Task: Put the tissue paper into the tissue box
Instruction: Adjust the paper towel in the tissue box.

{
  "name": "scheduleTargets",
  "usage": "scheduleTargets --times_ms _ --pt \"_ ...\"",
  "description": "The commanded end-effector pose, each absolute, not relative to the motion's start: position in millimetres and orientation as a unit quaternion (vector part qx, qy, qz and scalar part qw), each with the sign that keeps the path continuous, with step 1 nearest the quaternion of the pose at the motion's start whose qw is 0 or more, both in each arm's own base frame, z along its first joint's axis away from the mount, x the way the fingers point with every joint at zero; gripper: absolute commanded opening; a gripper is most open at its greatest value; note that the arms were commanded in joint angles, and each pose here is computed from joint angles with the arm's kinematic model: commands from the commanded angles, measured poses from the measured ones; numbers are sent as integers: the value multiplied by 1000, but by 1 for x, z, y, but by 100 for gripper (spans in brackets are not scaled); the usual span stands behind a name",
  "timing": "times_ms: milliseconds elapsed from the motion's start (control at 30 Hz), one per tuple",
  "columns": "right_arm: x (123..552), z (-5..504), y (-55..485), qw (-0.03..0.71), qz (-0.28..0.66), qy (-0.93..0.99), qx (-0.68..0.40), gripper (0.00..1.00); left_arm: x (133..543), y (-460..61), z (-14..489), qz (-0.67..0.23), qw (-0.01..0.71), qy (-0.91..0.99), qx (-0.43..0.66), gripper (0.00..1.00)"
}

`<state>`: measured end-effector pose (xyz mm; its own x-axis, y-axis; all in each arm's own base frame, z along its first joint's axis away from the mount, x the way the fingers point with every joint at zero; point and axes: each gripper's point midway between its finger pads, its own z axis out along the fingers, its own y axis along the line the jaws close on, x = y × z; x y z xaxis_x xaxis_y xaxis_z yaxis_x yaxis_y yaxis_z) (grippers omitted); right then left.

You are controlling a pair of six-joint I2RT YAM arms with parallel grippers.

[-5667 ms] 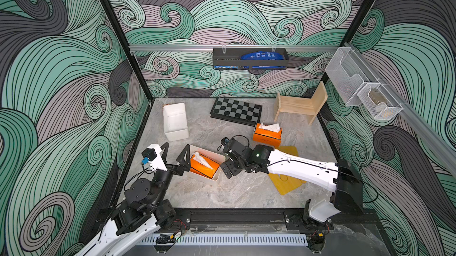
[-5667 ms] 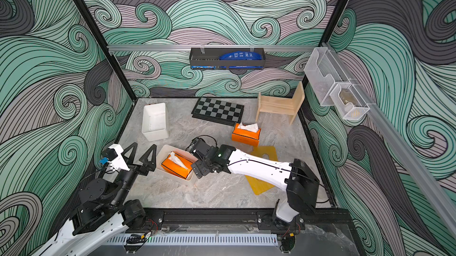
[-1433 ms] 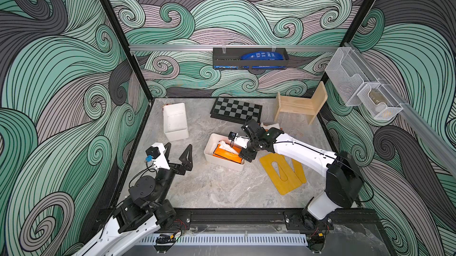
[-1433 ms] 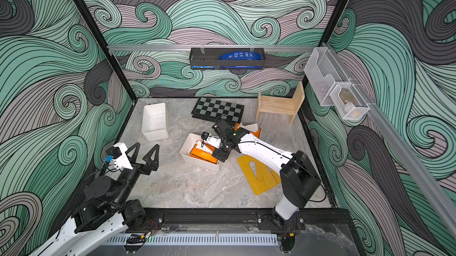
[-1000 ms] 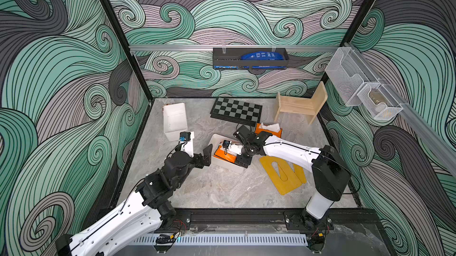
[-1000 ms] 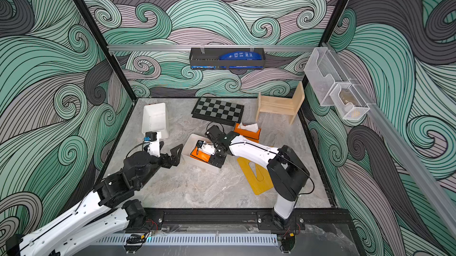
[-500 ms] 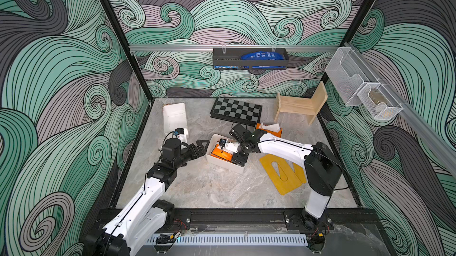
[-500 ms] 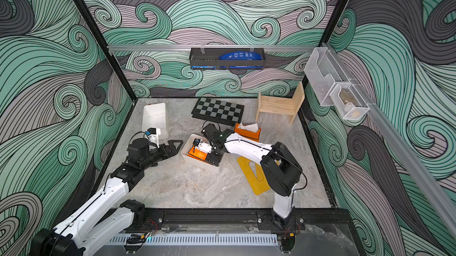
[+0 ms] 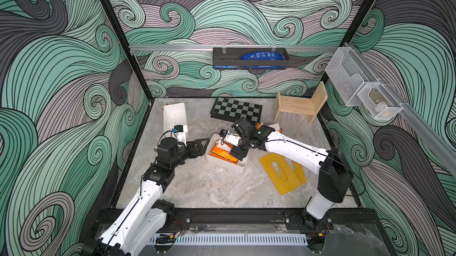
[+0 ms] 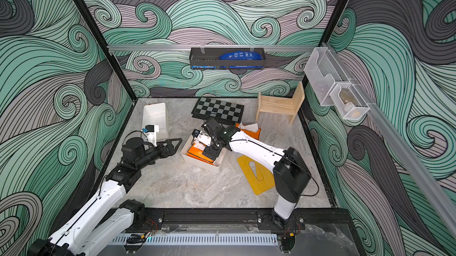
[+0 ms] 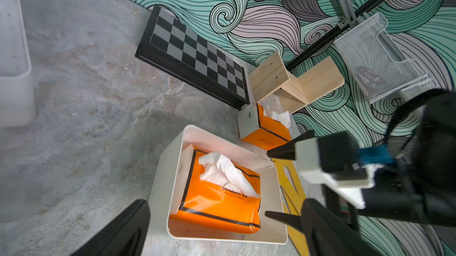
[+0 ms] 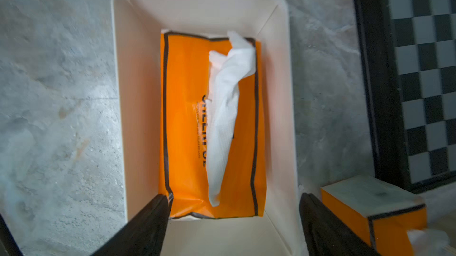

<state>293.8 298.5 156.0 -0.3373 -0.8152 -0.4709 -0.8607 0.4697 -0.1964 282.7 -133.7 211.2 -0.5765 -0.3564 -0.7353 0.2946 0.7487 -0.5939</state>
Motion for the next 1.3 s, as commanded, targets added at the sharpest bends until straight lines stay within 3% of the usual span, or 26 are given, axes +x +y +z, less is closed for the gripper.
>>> scheduleTargets --times_ms 0,300,467,667,1267 --pt "292 202 283 316 53 839 -441 90 281 -130 229 -318 487 813 31 99" --pt "271 195 189 325 81 919 -209 96 279 -128 217 -286 485 824 69 99" --pt "275 162 119 293 57 952 -66 96 277 -127 214 -279 488 823 73 99" --pt "285 122 86 232 104 966 37 96 274 -126 214 -282 493 820 73 99" --pt "276 36 71 175 87 977 88 86 270 -130 218 -294 497 812 85 99"
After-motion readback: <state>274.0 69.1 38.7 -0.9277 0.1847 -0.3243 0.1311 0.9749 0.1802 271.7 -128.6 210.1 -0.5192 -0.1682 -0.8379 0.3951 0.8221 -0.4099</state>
